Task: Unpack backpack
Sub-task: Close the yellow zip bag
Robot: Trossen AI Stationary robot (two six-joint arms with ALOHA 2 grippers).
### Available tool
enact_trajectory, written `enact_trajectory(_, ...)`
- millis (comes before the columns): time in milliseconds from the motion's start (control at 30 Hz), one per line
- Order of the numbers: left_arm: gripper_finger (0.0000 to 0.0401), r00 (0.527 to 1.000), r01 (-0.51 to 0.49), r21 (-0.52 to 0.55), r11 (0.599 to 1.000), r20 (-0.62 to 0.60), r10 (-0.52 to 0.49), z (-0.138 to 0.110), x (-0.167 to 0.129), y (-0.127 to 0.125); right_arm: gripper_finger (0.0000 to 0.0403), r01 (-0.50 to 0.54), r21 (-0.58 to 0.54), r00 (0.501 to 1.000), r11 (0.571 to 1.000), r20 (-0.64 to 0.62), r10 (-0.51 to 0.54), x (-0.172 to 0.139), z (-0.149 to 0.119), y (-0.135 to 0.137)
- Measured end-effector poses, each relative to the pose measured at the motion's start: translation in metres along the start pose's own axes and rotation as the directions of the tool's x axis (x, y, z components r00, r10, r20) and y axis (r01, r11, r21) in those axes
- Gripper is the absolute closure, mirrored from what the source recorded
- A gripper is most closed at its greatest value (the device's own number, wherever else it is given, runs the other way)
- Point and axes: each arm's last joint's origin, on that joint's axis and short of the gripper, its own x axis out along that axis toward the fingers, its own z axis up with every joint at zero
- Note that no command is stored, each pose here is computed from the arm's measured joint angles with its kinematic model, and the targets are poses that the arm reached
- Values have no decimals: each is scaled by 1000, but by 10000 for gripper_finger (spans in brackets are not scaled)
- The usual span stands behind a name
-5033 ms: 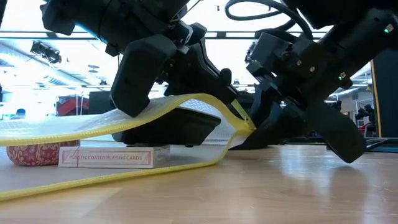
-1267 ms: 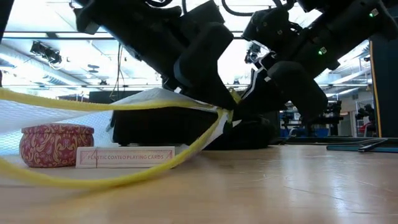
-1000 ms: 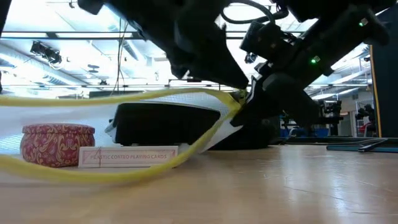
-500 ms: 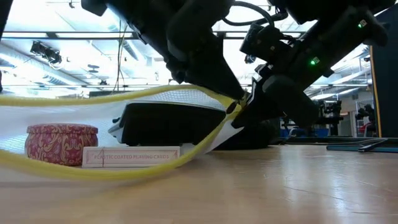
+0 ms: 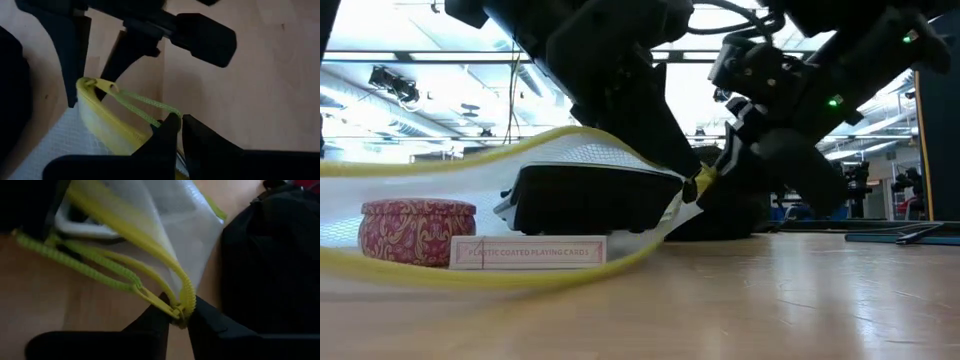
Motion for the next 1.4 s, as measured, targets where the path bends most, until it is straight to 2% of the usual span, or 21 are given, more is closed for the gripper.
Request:
enact_trajectory(167, 401, 1000, 1, 3, 1000, 8, -1, 1, 0, 0, 297, -11, -36, 1000, 999, -27, 10, -8, -5, 9)
enact_trajectory(300, 401, 1000, -3, 18, 1000, 12, 3, 1, 0, 0, 257, 26, -113, 998, 993, -56, -33, -17, -11, 18)
enact_trajectory(500, 401, 1000, -1, 14, 1000, 27, 0, 3, 0, 0, 226, 84, -182, 996, 980, -21, -89, -33, -14, 33)
enact_trajectory(667, 401, 999, 35, 14, 999, 20, -35, 3, 0, -1, 222, 54, -177, 998, 983, 39, -48, -46, -12, 47)
enact_trajectory(867, 401, 994, 106, -25, 994, 14, -106, 2, 2, -4, 241, -18, -138, 995, 990, 92, 31, -52, -6, 55)
enact_trajectory(1000, 400, 999, 15, -43, 999, 42, -13, -3, 15, -4, 254, -10, -124, 997, 992, 80, 20, -46, -5, 49)
enact_trajectory(1100, 392, 1000, -2, -32, 1000, 23, 3, -7, 24, -6, 260, 3, -111, 998, 994, 70, 5, -41, -4, 44)
enact_trajectory(1200, 377, 1000, -13, 25, 1000, 2, 13, -5, 27, -10, 260, 13, -112, 999, 994, 54, -7, -38, -5, 40)
enact_trajectory(1267, 365, 998, -60, 69, 996, 4, 60, -4, 25, -13, 257, 15, -115, 999, 993, 47, -10, -37, -6, 39)
enact_trajectory(1400, 337, 994, -104, 98, 990, -18, 106, -1, 22, -14, 249, 18, -113, 999, 993, 44, -13, -36, -6, 38)
